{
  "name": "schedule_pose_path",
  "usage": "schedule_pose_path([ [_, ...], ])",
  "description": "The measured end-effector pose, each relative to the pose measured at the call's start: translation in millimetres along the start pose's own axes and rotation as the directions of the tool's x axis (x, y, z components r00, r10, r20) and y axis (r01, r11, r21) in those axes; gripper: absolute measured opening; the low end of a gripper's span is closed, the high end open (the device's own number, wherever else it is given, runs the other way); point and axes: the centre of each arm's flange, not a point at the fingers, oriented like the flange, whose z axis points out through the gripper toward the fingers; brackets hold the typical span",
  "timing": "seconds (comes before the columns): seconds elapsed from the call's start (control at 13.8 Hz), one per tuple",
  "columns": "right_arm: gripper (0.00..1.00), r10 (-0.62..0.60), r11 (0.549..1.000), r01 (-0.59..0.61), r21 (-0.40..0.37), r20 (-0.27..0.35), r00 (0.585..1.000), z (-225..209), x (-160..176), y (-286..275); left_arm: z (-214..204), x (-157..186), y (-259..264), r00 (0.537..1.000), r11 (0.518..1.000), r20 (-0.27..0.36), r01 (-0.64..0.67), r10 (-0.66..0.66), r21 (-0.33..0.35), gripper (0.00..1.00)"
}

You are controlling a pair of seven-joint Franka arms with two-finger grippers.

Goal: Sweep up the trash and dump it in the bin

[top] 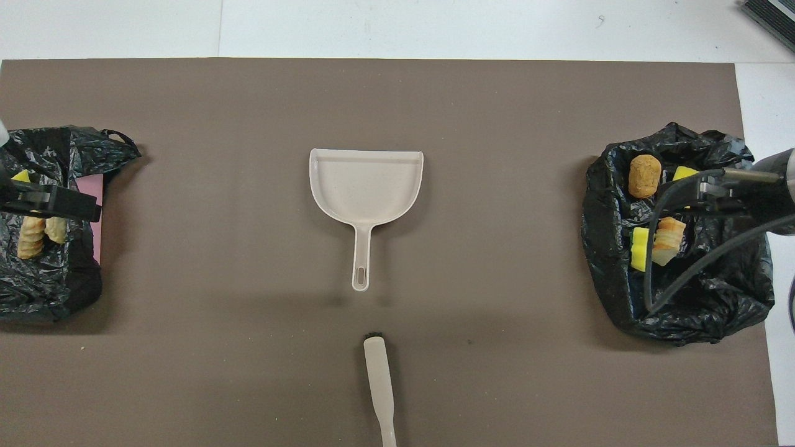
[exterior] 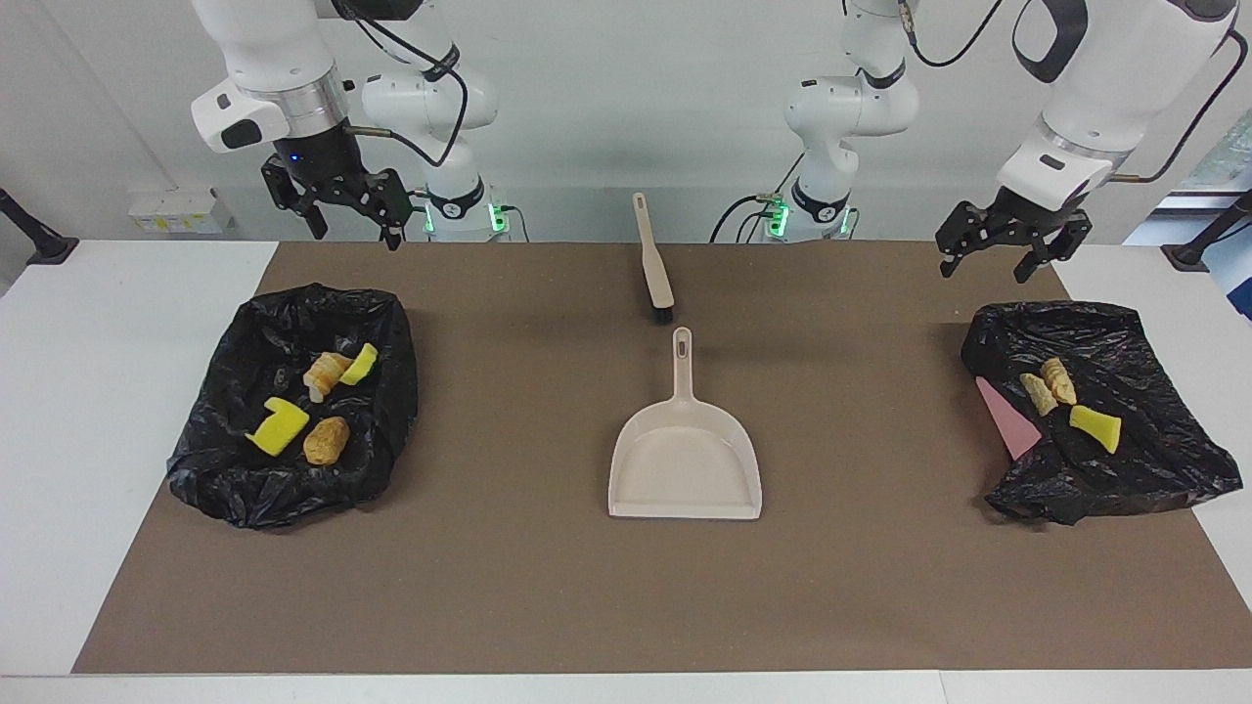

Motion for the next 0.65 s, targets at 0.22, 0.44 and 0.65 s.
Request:
schedule_pose_path([
  [0.22,1.00,0.000,1.000,0.000,0.000,0.000,1.000,0.0,0.0,0.0,-7.6,0.0,0.6,1.000,1.000,-0.012,-0.002,0.002,0.001,1.00],
  [0.44,1.00,0.000,1.000,0.000,0.000,0.000,1.000,0.0,0.0,0.0,-7.2,0.0,0.5,1.000,1.000,-0.011,-0.002,0.002,0.001,1.00],
  [0.65,1.00,0.000,1.000,0.000,0.000,0.000,1.000,0.0,0.0,0.0,-6.7,0.3,0.7,1.000,1.000,-0.010,-0.003,0.003,0.001,1.00],
])
